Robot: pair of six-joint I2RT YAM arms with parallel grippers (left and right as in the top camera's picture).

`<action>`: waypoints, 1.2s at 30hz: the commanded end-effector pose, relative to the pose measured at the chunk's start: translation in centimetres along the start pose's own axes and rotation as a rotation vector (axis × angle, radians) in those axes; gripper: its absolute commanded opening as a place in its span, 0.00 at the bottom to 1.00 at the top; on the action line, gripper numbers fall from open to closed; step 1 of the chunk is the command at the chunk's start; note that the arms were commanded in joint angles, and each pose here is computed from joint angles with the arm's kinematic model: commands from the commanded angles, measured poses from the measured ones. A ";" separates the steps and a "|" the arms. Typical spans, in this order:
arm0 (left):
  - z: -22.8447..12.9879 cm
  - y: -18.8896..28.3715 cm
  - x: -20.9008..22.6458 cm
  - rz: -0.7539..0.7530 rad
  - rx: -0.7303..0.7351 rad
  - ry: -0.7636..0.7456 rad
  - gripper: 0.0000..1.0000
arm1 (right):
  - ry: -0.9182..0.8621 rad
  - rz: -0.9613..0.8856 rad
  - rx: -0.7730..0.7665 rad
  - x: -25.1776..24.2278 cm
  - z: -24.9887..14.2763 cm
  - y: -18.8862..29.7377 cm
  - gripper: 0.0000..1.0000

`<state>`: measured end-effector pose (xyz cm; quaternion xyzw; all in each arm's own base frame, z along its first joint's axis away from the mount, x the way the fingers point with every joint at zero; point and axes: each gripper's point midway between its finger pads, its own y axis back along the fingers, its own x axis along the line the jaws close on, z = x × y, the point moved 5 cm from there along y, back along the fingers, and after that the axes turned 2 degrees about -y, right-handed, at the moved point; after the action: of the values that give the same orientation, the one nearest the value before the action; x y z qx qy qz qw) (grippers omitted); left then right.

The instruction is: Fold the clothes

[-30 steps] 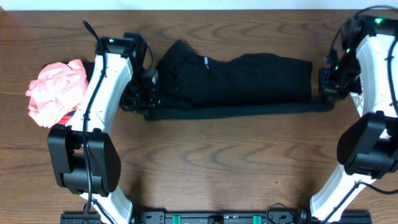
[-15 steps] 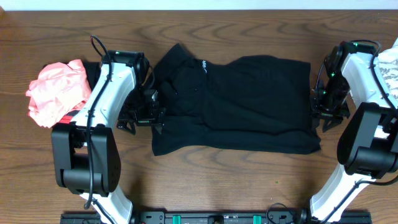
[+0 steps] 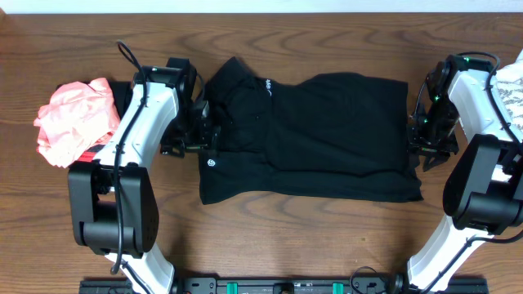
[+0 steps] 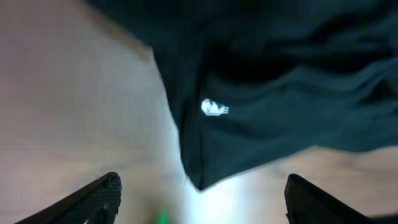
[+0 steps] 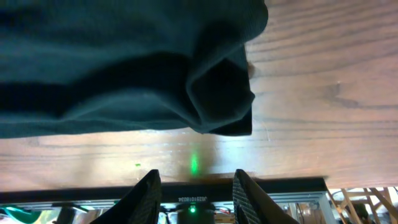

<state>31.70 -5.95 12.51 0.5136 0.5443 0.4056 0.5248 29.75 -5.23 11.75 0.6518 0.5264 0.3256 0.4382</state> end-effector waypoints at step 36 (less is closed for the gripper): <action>0.6 -6.3 -2.7 -0.095 -0.091 -0.278 0.81 | 0.079 0.179 -0.014 2.0 0.4 -1.3 0.24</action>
<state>31.63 -9.09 6.96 0.5196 0.4596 0.3493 0.6299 30.15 -3.23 10.25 0.6794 0.4820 0.3871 0.3953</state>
